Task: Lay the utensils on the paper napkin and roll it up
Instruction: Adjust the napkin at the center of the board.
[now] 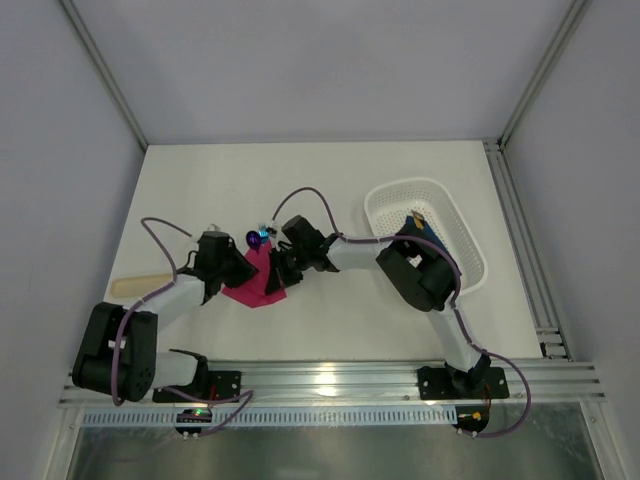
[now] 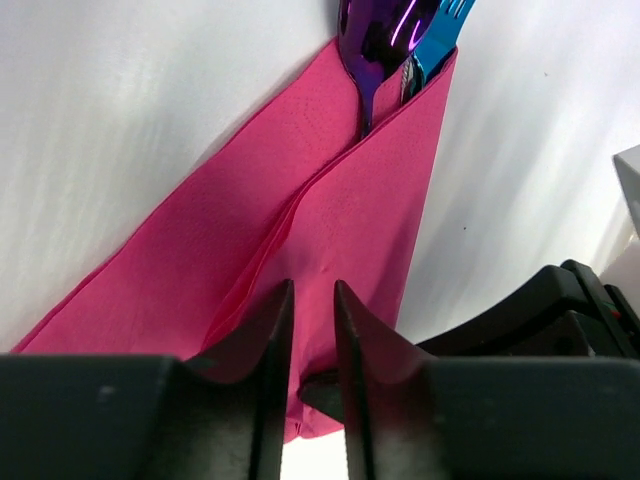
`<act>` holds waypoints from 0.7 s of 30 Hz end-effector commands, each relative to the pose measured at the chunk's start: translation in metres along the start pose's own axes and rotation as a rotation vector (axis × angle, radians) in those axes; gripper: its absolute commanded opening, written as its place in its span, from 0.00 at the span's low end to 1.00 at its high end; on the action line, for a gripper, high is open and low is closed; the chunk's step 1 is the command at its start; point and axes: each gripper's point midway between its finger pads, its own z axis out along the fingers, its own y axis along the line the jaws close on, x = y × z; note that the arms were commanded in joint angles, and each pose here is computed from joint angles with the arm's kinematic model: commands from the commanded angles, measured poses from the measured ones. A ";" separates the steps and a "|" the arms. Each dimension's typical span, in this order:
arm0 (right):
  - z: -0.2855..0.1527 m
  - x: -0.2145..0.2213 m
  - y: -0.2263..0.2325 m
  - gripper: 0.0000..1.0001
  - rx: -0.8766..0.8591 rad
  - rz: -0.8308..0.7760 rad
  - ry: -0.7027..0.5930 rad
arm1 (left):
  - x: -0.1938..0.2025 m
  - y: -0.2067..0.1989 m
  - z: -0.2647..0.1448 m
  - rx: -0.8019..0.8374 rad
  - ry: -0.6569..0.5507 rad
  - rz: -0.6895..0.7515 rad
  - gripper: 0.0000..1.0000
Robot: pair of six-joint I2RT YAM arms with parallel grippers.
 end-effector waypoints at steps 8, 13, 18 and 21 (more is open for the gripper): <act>0.012 0.006 -0.022 0.04 0.089 0.044 -0.006 | -0.019 -0.004 -0.050 -0.044 -0.081 0.042 0.31; 0.012 0.006 -0.022 0.04 0.086 0.046 -0.005 | 0.020 -0.023 -0.058 0.168 0.056 0.049 0.00; 0.012 0.007 -0.019 0.04 0.069 0.048 0.000 | 0.032 -0.017 -0.054 0.195 0.079 0.030 0.00; 0.012 0.006 -0.017 0.04 0.061 0.049 0.000 | 0.043 -0.020 -0.049 0.227 0.140 0.031 0.00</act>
